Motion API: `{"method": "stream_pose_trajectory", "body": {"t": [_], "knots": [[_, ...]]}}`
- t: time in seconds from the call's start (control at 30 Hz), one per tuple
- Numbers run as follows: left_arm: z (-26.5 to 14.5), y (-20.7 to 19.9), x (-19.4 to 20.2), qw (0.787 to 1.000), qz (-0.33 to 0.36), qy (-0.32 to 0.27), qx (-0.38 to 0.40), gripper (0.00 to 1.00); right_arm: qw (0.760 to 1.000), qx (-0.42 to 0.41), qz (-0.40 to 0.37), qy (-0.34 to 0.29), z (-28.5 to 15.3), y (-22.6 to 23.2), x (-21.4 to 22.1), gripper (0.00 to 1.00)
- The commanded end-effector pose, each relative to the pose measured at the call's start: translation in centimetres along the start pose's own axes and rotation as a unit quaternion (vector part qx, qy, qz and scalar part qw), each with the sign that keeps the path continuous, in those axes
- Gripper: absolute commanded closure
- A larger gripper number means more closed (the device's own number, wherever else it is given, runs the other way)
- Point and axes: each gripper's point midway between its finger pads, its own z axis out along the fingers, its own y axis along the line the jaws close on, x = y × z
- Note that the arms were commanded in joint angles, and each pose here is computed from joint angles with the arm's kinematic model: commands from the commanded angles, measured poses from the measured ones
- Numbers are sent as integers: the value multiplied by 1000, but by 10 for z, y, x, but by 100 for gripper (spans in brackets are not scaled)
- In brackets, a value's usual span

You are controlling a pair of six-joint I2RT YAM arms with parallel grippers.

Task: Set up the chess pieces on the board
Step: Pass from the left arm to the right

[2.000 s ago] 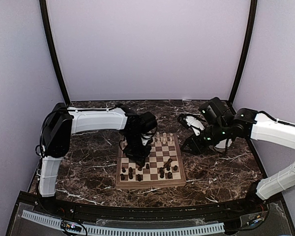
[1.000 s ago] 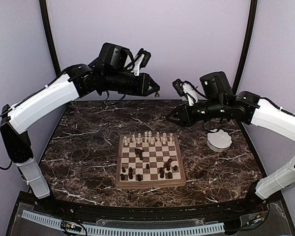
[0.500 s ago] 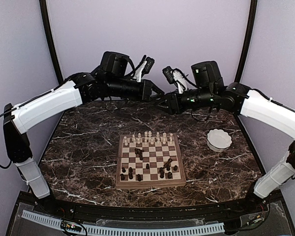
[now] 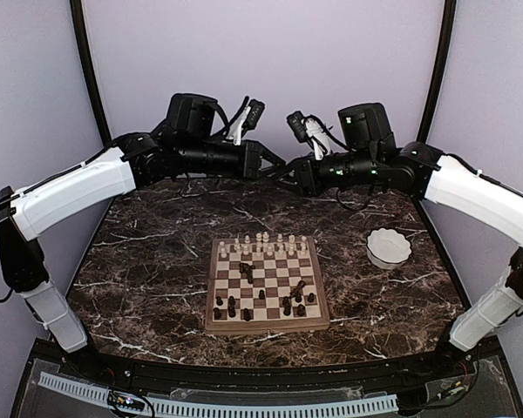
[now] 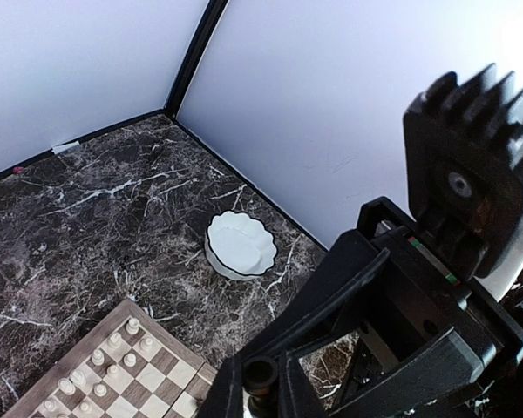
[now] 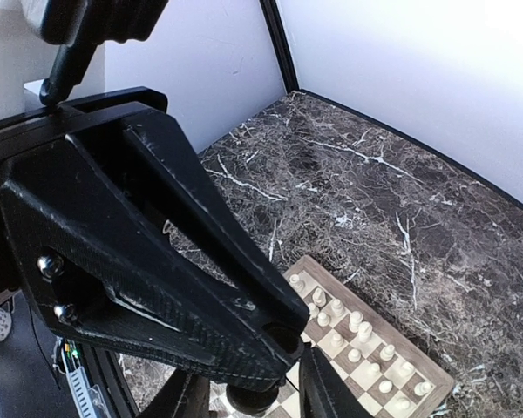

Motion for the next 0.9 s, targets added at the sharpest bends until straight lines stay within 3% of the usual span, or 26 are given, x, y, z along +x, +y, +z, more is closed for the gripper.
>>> {"method": "stream_pose_trajectory", "body": {"t": [0.0, 0.17, 0.4, 0.5, 0.67, 0.87], "knots": [[-22, -13, -18, 999, 8, -38, 12, 97, 1000, -2, -2, -21, -3, 4, -15, 68], [-25, -12, -17, 999, 4, -40, 10, 96, 1000, -1, -2, -22, -5, 4, -14, 81], [-35, 3, -10, 999, -23, -3, -42, 67, 1000, -1, -30, 9, 0, 9, 0, 88], [-50, 21, 2, 992, -93, 46, -65, 64, 998, 4, -58, 36, 3, 14, 12, 88], [-62, 14, 26, 972, -202, 117, 30, 64, 992, 1, -102, 71, 8, 26, 26, 88], [-56, -5, 42, 952, -239, 149, 120, 67, 986, -3, -133, 101, 17, 36, 37, 88]]}}
